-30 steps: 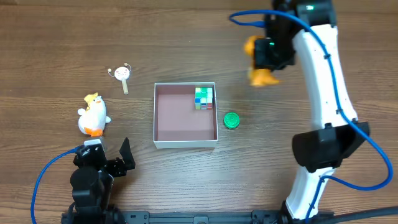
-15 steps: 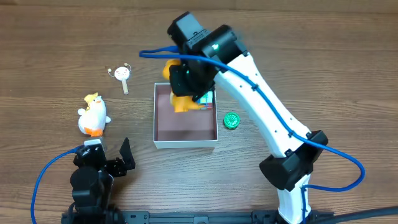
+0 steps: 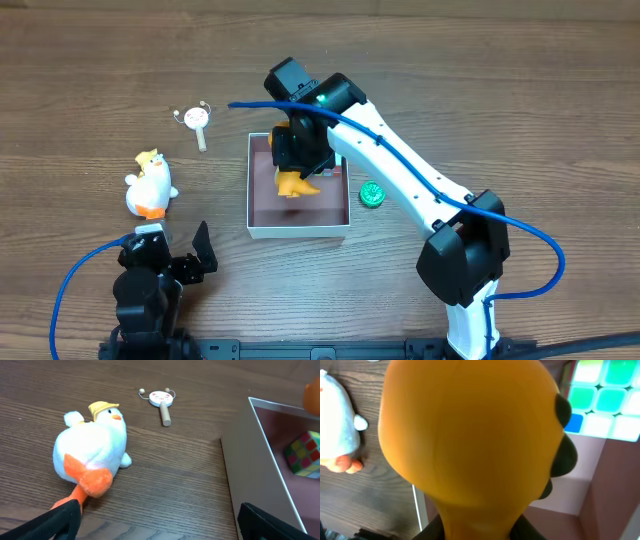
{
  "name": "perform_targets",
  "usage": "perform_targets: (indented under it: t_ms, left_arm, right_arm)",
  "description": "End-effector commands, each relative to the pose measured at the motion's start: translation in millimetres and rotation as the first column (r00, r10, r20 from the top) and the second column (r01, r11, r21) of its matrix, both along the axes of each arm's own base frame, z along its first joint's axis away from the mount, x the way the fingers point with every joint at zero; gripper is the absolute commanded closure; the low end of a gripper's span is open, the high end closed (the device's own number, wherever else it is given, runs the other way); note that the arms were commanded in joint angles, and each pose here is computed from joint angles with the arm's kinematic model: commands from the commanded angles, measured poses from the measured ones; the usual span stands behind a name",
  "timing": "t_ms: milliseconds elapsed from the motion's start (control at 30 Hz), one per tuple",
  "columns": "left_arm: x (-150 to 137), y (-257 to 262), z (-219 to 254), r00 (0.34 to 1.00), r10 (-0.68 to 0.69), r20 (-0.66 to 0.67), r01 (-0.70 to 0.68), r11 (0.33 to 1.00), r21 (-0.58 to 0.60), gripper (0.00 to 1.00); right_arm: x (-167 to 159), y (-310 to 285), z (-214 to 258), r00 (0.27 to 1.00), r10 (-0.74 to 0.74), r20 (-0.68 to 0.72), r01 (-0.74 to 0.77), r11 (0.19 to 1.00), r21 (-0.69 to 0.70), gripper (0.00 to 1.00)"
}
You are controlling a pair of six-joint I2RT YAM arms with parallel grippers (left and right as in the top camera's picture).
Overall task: Pack container
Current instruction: 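Carry the dinosaur left and lower it into the box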
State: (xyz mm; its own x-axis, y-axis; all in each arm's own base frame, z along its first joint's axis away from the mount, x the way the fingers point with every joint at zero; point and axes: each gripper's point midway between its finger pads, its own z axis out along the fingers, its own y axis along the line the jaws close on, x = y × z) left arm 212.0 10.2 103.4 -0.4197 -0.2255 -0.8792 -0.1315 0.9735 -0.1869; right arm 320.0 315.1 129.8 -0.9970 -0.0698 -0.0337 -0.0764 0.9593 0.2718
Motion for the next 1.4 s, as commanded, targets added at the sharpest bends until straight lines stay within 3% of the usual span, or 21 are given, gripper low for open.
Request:
perform_targets:
  t_ms: [0,167,467,900,1367]
  left_arm:
    - [0,2,-1,1.000,0.002,0.000,-0.002,1.000,0.019,0.00]
    - [0,2,-1,1.000,0.002,0.000,-0.002,1.000,0.019,0.00]
    - [0,2,-1,1.000,0.002,0.000,-0.002,1.000,0.019,0.00]
    - [0,2,-1,1.000,0.002,0.000,-0.002,1.000,0.019,0.00]
    - [0,2,-1,1.000,0.002,0.000,-0.002,1.000,0.019,0.00]
  right_arm:
    - [1,4,5,1.000,0.001,0.023,-0.001,1.000,0.015,0.72]
    - [2,14,7,0.999,-0.007,0.039,0.006,0.999,0.046,0.71]
    - [-31,39,1,0.996,0.084,0.028,-0.084,0.996,0.016,0.70]
    - [-31,31,-33,1.000,-0.002,-0.012,0.001,1.000,-0.031,0.69]
    - [-23,40,-33,1.000,-0.001,0.022,0.001,1.000,0.004,0.63]
